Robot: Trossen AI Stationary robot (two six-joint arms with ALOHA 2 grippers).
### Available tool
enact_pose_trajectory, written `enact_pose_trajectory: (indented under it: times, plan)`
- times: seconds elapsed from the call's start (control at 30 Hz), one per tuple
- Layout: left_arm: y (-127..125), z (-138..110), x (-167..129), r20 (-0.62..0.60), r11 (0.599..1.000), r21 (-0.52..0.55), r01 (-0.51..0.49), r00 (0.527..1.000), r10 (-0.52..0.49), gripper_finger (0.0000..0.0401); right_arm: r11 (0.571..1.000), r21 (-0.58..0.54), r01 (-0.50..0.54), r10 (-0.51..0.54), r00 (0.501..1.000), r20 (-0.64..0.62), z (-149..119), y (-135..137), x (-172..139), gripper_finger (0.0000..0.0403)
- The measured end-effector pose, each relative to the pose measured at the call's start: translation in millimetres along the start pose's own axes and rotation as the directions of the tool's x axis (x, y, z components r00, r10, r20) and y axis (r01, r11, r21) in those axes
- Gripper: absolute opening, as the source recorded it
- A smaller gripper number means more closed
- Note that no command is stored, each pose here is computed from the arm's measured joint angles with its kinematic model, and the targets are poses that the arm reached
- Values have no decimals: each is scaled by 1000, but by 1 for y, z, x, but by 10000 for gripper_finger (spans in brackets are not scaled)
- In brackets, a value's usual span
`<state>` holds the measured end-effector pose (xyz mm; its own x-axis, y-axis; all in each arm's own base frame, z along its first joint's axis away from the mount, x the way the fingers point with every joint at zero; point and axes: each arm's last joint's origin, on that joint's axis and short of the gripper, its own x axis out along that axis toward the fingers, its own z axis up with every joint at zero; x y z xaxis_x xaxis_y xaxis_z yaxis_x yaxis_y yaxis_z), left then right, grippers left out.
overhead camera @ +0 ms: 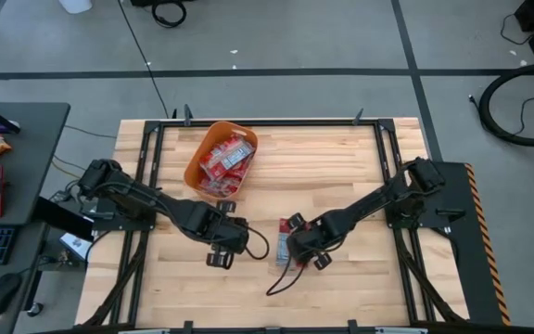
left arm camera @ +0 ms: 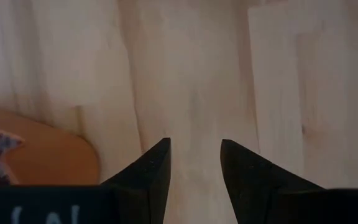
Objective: Sort popcorn bags into baskets
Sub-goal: Stack the popcorn pack on top of the other popcorn into the orange bin
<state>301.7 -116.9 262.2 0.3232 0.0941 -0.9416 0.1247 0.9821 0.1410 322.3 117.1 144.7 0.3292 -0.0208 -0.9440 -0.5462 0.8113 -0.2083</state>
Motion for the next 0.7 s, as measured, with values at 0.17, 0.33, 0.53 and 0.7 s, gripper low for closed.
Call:
enact_pose_trajectory:
  times: [0.17, 0.33, 0.53, 0.7]
  plan:
    - [-7, -5, -10, 25, 1000, 22, -20, 1000, 19, 144, 999, -40, 30, -30, 1000, -2, 9, -7, -17, 151]
    - [-16, -6, -17, 73, 996, 66, -55, 996, 50, 144, 998, -59, -19, 20, 1000, 17, 12, -16, -21, 151]
    - [-23, -7, -11, 131, 995, 86, -54, 990, 43, 144, 998, -23, -64, 63, 998, -23, 6, -28, -14, 151]
    - [-22, -25, 8, 209, 998, 67, -12, 978, -2, 144, 996, -56, -72, 71, 997, -32, 8, -28, -6, 151]
